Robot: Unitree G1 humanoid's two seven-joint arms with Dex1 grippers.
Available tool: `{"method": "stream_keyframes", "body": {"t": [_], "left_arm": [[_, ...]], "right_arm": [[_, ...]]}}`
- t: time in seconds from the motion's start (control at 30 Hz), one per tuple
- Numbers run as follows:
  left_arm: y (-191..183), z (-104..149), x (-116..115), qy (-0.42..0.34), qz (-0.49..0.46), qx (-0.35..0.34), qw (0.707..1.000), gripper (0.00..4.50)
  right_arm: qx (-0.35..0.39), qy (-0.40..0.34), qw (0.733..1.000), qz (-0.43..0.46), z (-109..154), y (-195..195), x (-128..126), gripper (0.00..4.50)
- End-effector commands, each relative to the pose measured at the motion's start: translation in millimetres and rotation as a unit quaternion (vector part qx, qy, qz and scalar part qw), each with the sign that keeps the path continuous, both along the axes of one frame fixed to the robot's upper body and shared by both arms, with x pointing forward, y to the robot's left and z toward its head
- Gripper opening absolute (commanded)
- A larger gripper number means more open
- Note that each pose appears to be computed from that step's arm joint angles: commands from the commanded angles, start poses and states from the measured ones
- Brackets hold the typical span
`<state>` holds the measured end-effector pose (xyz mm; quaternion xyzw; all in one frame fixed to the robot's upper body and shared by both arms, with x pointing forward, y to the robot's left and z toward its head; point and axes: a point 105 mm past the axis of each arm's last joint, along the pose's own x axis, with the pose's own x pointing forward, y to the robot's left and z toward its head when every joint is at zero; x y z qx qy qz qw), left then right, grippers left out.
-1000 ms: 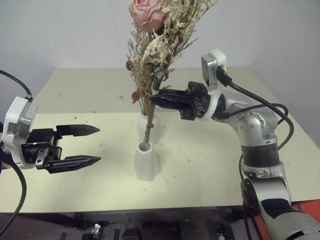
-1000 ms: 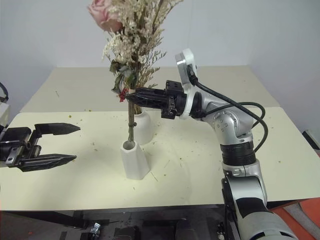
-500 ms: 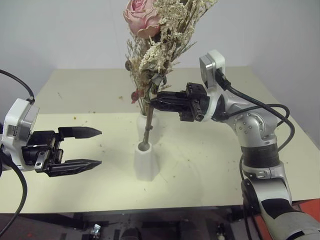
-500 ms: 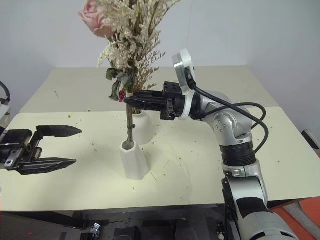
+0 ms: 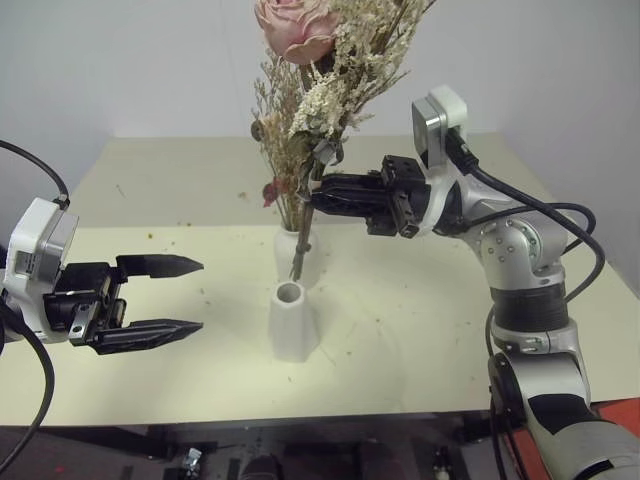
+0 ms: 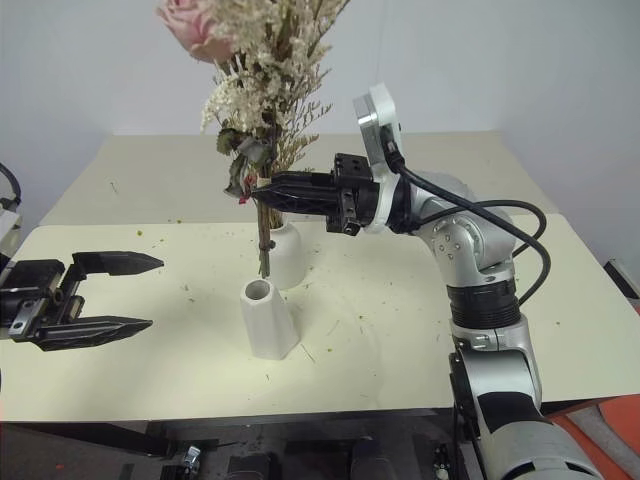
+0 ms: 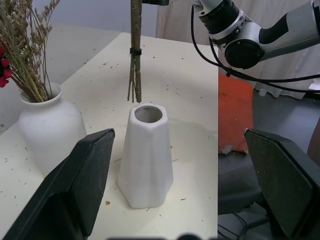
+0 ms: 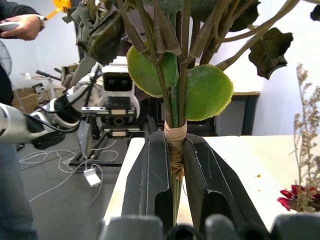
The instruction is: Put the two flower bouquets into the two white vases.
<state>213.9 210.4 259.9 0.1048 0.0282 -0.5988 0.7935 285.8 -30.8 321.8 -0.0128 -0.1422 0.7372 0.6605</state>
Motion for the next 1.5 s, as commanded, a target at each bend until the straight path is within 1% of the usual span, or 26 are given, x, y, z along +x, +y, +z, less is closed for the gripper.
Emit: {"method": "stream_keyframes", "body": {"t": [0.03, 0.2, 0.57, 0.87, 1.0, 1.17, 1.23, 1.33, 1.37, 1.4, 1.5], "left_arm": [[0.0, 8.9, -2.8, -0.024, -0.002, 0.003, 1.000, 4.50], [-0.9, 8.7, -3.9, -0.023, -0.001, 0.003, 1.000, 4.50], [-2.0, 9.3, -6.0, -0.023, 0.005, 0.003, 1.000, 4.50], [-2.3, 9.2, -5.6, -0.025, 0.008, 0.003, 1.000, 4.50], [-2.5, 9.0, -5.5, -0.026, 0.008, 0.002, 1.000, 4.50], [-2.5, 8.8, -5.3, -0.027, 0.009, 0.002, 1.000, 4.50], [-2.5, 8.8, -5.4, -0.027, 0.009, 0.003, 1.000, 4.50], [-2.0, 9.0, -5.3, -0.027, 0.010, 0.002, 1.000, 4.50], [-1.9, 9.0, -5.2, -0.027, 0.010, 0.002, 1.000, 4.50], [-1.7, 9.0, -5.1, -0.027, 0.010, 0.002, 1.000, 4.50], [-1.8, 9.0, -4.3, -0.027, 0.010, 0.002, 1.000, 4.50]], "right_arm": [[0.011, -0.019, 0.999, 0.032, 14.2, -2.2, -15.8, 0.20], [0.000, -0.007, 0.999, 0.045, 6.9, 2.2, -19.8, 0.20], [-0.008, 0.014, 0.999, 0.033, -4.1, 10.7, -7.3, 0.20], [-0.016, 0.021, 0.999, 0.030, -10.5, 13.4, -3.0, 0.20], [-0.027, 0.022, 0.999, 0.029, -17.7, 16.7, -2.8, 0.20], [-0.038, 0.006, 0.999, 0.028, -26.8, 20.7, -4.5, 0.20], [-0.040, 0.005, 0.999, 0.028, -28.3, 21.1, -4.9, 0.91], [-0.042, 0.003, 0.999, 0.027, -29.4, 19.7, -5.4, 1.73], [-0.044, -0.001, 0.999, 0.026, -30.0, 18.2, -5.7, 2.16], [-0.046, -0.003, 0.999, 0.025, -30.3, 17.4, -6.0, 2.40], [-0.050, -0.010, 0.998, 0.021, -31.6, 13.1, -6.5, 3.46]]}}
